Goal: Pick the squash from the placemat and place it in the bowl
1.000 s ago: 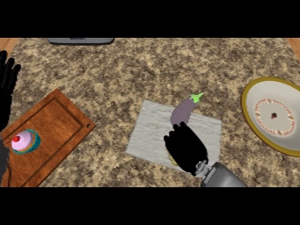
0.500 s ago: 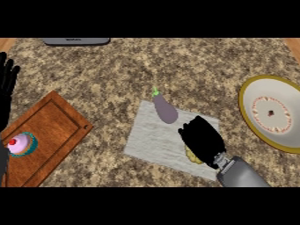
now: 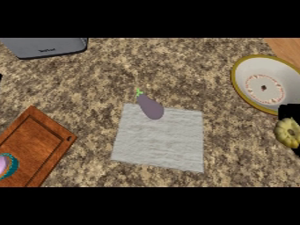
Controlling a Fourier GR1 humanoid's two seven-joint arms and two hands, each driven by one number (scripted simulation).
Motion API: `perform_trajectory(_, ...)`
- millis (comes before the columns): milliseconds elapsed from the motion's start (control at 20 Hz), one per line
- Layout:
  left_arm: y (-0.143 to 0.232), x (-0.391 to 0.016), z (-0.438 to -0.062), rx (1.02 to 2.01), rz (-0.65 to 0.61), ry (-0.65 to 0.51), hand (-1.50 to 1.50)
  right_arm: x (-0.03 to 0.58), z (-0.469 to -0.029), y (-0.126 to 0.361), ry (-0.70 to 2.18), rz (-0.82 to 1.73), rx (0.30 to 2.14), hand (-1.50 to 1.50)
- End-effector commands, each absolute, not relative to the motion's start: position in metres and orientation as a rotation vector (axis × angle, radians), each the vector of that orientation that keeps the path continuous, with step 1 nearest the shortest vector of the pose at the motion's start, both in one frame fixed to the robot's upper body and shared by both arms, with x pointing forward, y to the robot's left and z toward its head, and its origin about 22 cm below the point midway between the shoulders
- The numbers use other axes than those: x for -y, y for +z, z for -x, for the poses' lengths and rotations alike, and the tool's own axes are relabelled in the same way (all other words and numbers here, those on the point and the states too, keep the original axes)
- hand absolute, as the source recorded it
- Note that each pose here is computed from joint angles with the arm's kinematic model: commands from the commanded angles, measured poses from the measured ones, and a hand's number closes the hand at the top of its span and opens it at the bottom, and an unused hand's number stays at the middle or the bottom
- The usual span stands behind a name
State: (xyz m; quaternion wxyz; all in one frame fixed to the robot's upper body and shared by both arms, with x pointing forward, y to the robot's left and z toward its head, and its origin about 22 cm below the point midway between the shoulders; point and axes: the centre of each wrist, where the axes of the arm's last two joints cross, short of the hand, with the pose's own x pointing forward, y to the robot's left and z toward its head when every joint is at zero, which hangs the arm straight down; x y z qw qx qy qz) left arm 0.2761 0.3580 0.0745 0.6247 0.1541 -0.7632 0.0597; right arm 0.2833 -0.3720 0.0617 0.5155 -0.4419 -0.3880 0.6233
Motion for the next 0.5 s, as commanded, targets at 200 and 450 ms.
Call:
perform_trajectory(200, 0.072, -0.364, -0.268, 1.753, -0.352, 0.133, 0.00, 0.528, -0.239, 0.160, 1.137, 1.192, 1.097, 1.50)
perform_trajectory(450, 0.072, -0.356, -0.271, 1.760, -0.330, 0.105, 0.00, 0.581, -0.202, 0.202, 1.052, 1.113, 1.380, 1.50)
